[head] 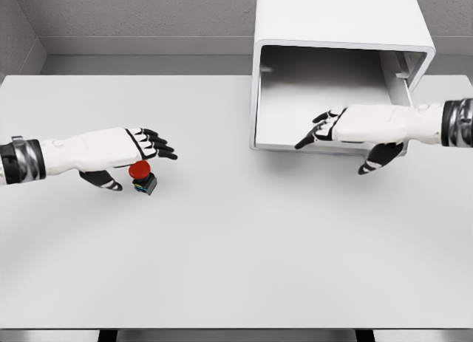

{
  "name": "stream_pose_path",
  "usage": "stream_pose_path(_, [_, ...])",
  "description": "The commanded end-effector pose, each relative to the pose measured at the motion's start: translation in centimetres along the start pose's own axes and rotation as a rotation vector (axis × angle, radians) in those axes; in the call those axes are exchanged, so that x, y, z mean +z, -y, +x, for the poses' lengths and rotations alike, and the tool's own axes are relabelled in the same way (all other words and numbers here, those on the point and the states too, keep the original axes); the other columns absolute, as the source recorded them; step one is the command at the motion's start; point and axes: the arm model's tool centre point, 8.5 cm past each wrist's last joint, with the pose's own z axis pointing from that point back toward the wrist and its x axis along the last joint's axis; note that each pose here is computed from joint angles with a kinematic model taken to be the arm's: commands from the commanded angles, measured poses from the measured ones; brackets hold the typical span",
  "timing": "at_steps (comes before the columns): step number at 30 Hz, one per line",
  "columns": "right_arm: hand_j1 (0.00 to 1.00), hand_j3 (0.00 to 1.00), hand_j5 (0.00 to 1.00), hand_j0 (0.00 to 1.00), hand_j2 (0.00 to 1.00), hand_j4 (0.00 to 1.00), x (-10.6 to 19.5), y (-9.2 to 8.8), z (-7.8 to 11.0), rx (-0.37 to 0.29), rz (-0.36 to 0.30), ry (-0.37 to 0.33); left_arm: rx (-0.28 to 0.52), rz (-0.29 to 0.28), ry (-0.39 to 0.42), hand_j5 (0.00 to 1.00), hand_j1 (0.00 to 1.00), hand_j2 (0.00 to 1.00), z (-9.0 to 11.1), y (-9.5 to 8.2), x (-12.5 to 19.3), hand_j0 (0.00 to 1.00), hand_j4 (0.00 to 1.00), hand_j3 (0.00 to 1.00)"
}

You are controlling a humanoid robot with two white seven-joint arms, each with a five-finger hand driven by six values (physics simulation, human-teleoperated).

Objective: Slide open multi-storey tabletop storage cabinets and put open load switch and slide close multi-storey tabletop storage cabinets

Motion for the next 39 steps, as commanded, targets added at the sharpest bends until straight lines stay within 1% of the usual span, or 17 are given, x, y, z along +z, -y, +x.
stream_pose_path(1, [1.0, 1.0, 1.0, 1.0, 1.0, 1.0, -0.9, -2.0, 1.1, 0.116, 0.088, 0.077, 0.023, 0.005, 0.003, 1.0, 1.0, 1.0, -0.1, 0.5, -0.7, 1.0, 1.0, 1.0])
stream_pose_path(5, [1.0, 1.0, 1.0, 1.0, 1.0, 1.0, -0.6, -2.1, 1.4, 0.141, 0.092, 0.111, 0.033, -0.008, -0.008, 1.0, 1.0, 1.0, -0.5, 1.1, -1.0, 1.0, 1.0, 1.0])
stream_pose_path(10, [1.0, 1.0, 1.0, 1.0, 1.0, 1.0, -0.1, -2.1, 1.3, 0.13, 0.089, 0.108, 0.034, -0.023, -0.002, 1.0, 1.0, 1.0, -0.3, 1.6, -1.3, 1.0, 1.0, 1.0])
stream_pose_path(13, [1.0, 1.0, 1.0, 1.0, 1.0, 1.0, 0.6, -2.2, 1.1, 0.12, 0.091, 0.093, 0.039, -0.033, -0.021, 1.0, 1.0, 1.0, -0.9, 1.9, -1.1, 1.0, 1.0, 1.0])
stream_pose_path(16, [1.0, 1.0, 1.0, 1.0, 1.0, 1.0, 1.1, -1.2, 1.2, 0.107, 0.058, 0.104, 0.039, -0.024, -0.017, 1.0, 1.0, 1.0, -0.9, 1.7, -1.5, 1.0, 1.0, 1.0])
stream_pose_path(20, [1.0, 1.0, 1.0, 1.0, 1.0, 1.0, 1.5, -1.0, 1.1, 0.093, 0.049, 0.102, 0.041, -0.019, -0.014, 1.0, 1.0, 1.0, -0.9, 1.7, -1.8, 1.0, 1.0, 1.0])
stream_pose_path(21, [1.0, 1.0, 1.0, 1.0, 1.0, 1.0, 1.5, -1.1, 1.1, 0.093, 0.051, 0.102, 0.042, -0.021, -0.014, 0.97, 0.97, 0.97, -0.9, 1.7, -1.8, 0.97, 0.97, 0.97])
stream_pose_path(22, [1.0, 1.0, 1.0, 1.0, 1.0, 1.0, 1.4, -1.2, 1.1, 0.09, 0.052, 0.104, 0.044, -0.022, -0.014, 0.9, 0.9, 0.9, -0.9, 1.8, -1.8, 0.9, 0.9, 0.9])
stream_pose_path(23, [1.0, 1.0, 1.0, 1.0, 1.0, 1.0, 1.4, -1.2, 1.1, 0.09, 0.052, 0.104, 0.045, -0.024, -0.017, 0.86, 0.86, 0.86, -1.0, 1.9, -1.7, 0.86, 0.86, 0.86])
stream_pose_path(26, [1.0, 1.0, 1.0, 1.0, 1.0, 1.0, 1.5, -1.2, 1.1, 0.09, 0.052, 0.102, 0.05, -0.028, -0.023, 0.84, 0.84, 0.84, -1.1, 2.0, -1.6, 0.84, 0.84, 0.84])
stream_pose_path(28, [1.0, 1.0, 1.0, 1.0, 1.0, 1.0, 1.8, -1.1, 1.1, 0.065, 0.038, 0.109, 0.05, -0.032, -0.025, 0.83, 0.83, 0.83, -1.2, 2.1, -1.5, 0.83, 0.83, 0.83])
stream_pose_path(29, [1.0, 1.0, 1.0, 1.0, 1.0, 1.0, 2.0, -1.0, 1.1, 0.039, 0.023, 0.12, 0.042, -0.037, -0.028, 0.82, 0.82, 0.82, -1.2, 2.2, -1.6, 0.82, 0.82, 0.82])
stream_pose_path(31, [1.0, 1.0, 1.0, 1.0, 1.0, 1.0, 2.3, -0.9, 1.1, 0.021, 0.01, 0.124, 0.046, -0.046, -0.024, 0.79, 0.79, 0.79, -1.1, 2.5, -1.7, 0.79, 0.79, 0.79])
stream_pose_path(34, [1.0, 1.0, 1.0, 1.0, 1.0, 1.0, 2.7, -0.8, 1.1, 0.007, 0.001, 0.126, 0.052, -0.053, -0.02, 0.68, 0.68, 0.68, -1.0, 2.8, -1.8, 0.68, 0.68, 0.68])
stream_pose_path(37, [1.0, 1.0, 1.0, 1.0, 1.0, 1.0, 2.8, -0.4, 1.2, -0.007, -0.018, 0.135, 0.058, -0.054, -0.018, 0.53, 0.53, 0.53, -1.0, 2.9, -1.7, 0.53, 0.53, 0.53])
stream_pose_path(38, [1.0, 1.0, 1.0, 1.0, 1.0, 1.0, 2.9, -0.3, 1.2, -0.006, -0.021, 0.134, 0.059, -0.053, -0.018, 0.45, 0.45, 0.45, -1.0, 2.8, -1.7, 0.45, 0.45, 0.45])
stream_pose_path(39, [1.0, 1.0, 1.0, 1.0, 1.0, 1.0, 3.3, -0.2, 1.1, -0.022, -0.029, 0.132, 0.059, -0.052, -0.019, 0.42, 0.42, 0.42, -1.1, 2.8, -1.6, 0.42, 0.42, 0.42])
